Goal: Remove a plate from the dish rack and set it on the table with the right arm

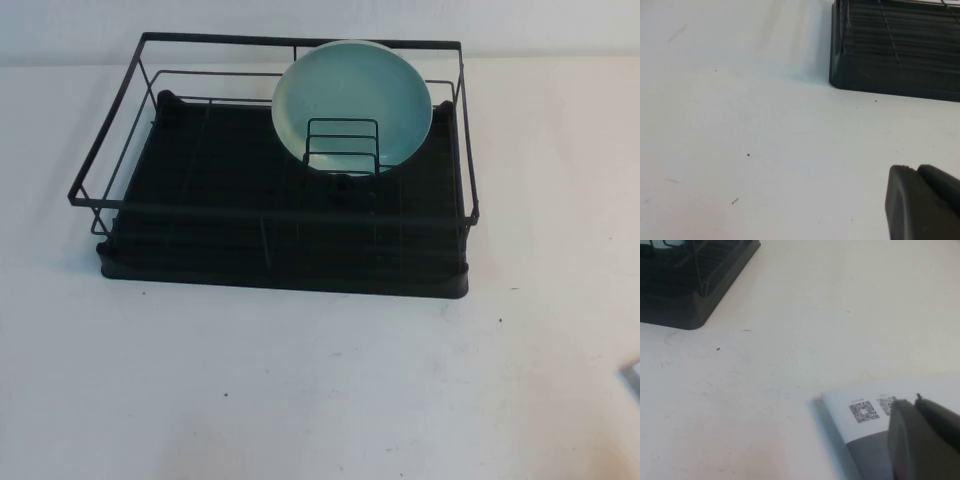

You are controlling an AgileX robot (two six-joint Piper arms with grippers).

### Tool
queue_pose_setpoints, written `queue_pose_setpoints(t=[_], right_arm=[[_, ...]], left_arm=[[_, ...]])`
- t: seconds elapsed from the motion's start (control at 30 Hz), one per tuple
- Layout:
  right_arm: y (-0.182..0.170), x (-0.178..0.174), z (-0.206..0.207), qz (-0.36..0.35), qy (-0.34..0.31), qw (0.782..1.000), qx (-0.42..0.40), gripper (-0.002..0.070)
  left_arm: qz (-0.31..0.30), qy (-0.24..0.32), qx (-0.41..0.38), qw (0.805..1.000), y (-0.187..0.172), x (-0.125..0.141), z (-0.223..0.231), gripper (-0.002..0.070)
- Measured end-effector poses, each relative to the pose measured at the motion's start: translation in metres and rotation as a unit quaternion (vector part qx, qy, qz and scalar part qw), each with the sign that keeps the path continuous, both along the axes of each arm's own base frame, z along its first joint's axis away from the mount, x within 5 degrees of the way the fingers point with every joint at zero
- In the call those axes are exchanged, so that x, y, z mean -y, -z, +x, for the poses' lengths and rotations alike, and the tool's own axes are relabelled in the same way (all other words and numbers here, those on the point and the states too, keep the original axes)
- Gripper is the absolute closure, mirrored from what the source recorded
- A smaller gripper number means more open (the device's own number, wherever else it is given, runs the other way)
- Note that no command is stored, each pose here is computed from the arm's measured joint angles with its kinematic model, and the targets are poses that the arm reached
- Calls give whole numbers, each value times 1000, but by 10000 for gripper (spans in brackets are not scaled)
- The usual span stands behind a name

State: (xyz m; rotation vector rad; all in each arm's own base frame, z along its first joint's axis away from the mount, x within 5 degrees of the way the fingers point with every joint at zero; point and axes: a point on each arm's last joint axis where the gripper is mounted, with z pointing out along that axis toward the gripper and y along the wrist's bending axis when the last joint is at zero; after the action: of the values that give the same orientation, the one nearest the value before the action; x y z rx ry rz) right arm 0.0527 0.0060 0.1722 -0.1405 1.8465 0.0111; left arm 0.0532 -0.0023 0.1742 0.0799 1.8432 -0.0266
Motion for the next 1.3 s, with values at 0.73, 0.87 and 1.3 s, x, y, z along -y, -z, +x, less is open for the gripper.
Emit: queue_pose_setpoints(t=[0.73, 0.87, 1.3], right_arm=[[0, -2, 0, 25, -2, 1000, -1, 694], [0, -2, 0, 30, -2, 1000, -1, 694], [-8, -8, 1, 168, -3, 985, 24, 694]], left_arm=[[0, 0, 0, 1000, 0, 0, 0, 678], [0, 0, 0, 1000, 0, 0, 0, 678], [0, 0, 0, 1000, 0, 0, 0, 678]])
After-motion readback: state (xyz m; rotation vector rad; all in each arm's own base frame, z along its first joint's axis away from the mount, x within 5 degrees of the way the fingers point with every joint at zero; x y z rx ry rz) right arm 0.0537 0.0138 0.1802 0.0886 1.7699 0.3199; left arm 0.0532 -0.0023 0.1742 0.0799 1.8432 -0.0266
